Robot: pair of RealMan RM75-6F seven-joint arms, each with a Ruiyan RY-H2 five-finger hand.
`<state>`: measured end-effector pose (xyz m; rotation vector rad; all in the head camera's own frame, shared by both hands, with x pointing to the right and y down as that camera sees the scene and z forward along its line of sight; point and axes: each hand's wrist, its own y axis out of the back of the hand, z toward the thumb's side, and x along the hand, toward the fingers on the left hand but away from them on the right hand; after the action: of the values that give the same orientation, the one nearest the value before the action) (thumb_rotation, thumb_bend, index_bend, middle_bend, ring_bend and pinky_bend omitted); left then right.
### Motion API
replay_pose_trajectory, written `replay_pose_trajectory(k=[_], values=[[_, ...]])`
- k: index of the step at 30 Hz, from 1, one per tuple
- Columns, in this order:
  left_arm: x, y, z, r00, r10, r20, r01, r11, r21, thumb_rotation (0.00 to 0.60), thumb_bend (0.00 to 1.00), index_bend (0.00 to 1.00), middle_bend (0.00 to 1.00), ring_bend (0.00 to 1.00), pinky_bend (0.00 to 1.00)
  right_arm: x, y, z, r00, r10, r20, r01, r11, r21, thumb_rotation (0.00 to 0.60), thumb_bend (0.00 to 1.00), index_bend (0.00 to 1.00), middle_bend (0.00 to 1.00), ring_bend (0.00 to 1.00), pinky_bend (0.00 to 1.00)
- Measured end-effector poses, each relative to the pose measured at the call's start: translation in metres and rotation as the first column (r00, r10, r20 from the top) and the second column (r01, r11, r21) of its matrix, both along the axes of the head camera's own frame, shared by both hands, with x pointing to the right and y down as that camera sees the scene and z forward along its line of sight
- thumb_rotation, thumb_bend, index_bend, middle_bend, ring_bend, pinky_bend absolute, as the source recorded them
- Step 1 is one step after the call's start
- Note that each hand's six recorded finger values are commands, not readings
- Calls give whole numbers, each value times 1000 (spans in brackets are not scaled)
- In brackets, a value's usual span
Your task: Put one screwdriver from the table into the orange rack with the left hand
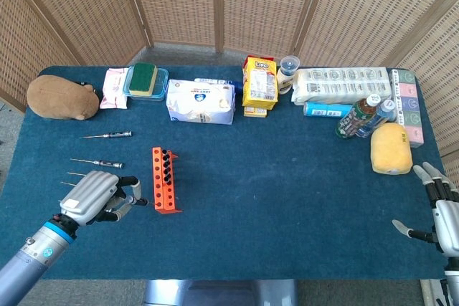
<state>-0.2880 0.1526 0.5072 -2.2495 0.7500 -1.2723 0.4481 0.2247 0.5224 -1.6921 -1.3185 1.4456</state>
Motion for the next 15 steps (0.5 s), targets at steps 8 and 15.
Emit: replay_pose_trajectory(k=[8, 15], values=[[11, -2, 8, 999, 20, 28, -20, 1000, -14, 600, 379, 518, 1000, 1000, 995, 1, 0, -1, 1000, 3, 2, -3, 1000, 2, 600, 0, 57, 19, 19, 0], [16, -3, 14, 998, 23, 50, -22, 1000, -19, 600, 380, 517, 1000, 1000, 995, 2, -1, -1, 1000, 4, 4, -4, 1000, 3, 600, 0, 57, 19, 19, 0]])
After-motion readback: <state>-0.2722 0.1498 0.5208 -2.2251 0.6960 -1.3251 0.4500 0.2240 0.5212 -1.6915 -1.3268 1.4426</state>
